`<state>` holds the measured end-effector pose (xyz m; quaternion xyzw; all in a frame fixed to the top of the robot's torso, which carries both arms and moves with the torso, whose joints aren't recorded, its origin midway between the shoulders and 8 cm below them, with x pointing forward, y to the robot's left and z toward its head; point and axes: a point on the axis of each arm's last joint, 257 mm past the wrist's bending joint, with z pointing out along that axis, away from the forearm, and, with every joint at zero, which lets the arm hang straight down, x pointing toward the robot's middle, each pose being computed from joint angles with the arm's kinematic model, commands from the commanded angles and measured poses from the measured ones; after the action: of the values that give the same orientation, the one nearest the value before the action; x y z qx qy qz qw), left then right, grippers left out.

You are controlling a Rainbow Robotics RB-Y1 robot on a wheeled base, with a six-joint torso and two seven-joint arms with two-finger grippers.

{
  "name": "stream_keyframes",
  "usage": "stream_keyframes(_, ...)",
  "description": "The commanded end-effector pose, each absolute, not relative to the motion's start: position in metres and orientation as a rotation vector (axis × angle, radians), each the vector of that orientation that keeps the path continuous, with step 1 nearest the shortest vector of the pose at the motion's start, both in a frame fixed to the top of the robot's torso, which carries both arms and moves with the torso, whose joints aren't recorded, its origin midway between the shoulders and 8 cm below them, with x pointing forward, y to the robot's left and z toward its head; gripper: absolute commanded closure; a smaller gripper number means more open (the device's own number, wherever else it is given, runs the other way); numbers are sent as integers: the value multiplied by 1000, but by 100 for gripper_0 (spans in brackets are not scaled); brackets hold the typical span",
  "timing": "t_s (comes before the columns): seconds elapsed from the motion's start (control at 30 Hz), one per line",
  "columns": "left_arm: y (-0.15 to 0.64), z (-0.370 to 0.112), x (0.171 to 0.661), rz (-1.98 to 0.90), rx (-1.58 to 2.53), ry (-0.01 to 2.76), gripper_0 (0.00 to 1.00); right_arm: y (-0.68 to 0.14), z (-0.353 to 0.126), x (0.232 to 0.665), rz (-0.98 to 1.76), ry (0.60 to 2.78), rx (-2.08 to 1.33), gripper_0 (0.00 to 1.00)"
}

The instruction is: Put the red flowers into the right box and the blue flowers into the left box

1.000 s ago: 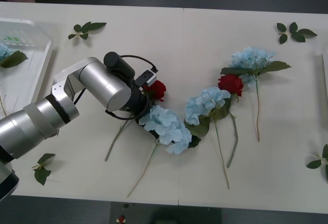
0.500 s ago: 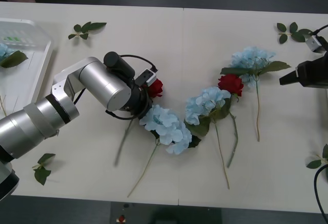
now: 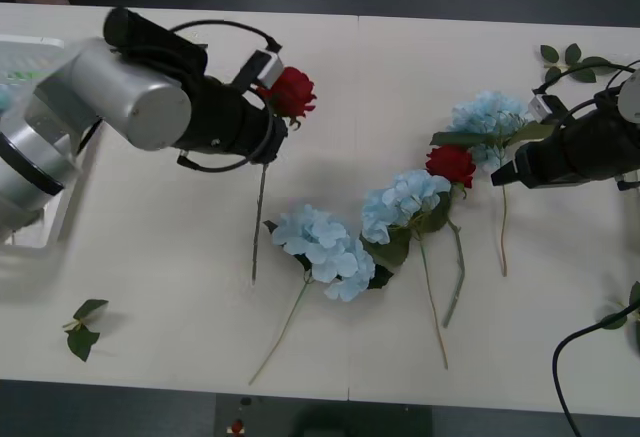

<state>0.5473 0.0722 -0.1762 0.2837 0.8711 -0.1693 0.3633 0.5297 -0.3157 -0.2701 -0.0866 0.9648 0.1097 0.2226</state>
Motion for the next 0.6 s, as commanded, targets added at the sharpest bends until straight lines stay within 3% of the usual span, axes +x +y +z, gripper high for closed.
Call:
stream_keyframes(0.03,34,-92,548,-611,655,2137,100,-311,-250,540,313,2604,-284,0)
stream_keyframes(0.27,-43,-18,516,-1011,438,1995,100,-301,-205,538,387,2451,-522,0)
stream_keyframes(0.6,-117,56,482,-1196,385,1748,100,-294,-144,486,633,2312,-760,0)
